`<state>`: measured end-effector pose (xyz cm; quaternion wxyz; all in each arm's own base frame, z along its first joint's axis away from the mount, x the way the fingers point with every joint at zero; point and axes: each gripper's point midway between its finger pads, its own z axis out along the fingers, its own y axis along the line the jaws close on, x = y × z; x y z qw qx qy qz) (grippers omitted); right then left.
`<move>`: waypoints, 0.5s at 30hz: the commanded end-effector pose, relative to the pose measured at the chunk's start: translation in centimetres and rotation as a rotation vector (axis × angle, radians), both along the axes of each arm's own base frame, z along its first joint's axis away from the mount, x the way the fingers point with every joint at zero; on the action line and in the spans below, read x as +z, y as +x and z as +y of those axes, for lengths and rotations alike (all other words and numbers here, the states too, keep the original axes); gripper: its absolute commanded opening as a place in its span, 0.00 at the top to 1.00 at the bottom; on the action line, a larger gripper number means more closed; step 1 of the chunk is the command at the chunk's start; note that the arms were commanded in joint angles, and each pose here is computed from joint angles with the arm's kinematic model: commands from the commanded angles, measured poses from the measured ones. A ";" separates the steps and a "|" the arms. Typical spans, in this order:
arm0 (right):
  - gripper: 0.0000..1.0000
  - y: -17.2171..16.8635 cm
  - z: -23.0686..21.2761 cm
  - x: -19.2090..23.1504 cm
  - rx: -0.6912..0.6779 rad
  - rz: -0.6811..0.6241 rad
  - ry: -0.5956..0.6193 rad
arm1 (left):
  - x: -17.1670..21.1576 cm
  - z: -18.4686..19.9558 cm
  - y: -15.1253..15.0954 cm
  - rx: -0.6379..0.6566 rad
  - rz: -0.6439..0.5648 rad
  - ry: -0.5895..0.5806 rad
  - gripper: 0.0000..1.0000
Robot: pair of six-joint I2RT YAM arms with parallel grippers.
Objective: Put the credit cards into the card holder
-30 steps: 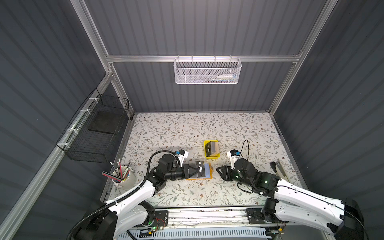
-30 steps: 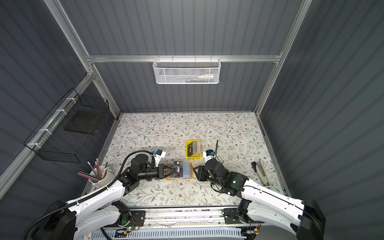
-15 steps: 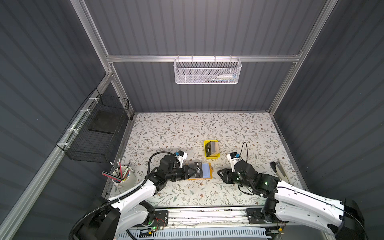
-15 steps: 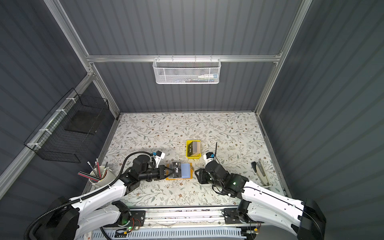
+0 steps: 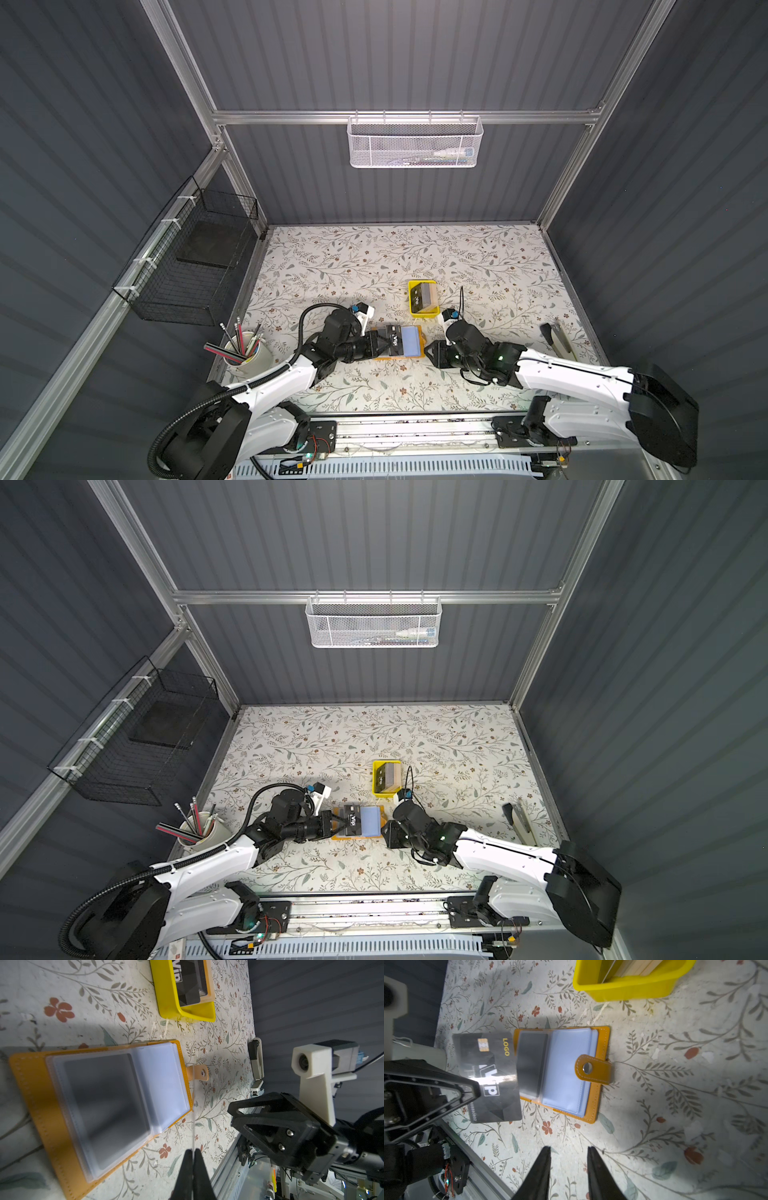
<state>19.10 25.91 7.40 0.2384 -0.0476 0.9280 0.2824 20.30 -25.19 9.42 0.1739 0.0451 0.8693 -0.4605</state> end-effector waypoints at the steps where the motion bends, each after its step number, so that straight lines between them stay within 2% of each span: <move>1: 0.67 1.2 0.8 0.9 -0.040 -0.022 0.032 | 0.6 -0.8 0.4 -0.052 -0.029 0.011 1.00; 7: 0.69 2.1 0.5 -0.1 -0.089 -0.010 0.011 | 0.8 0.1 0.7 -0.039 -0.046 0.023 1.00; 15: 0.71 3.1 0.4 -0.6 -0.117 0.027 0.001 | 0.1 0.6 0.8 -0.078 0.052 0.026 1.00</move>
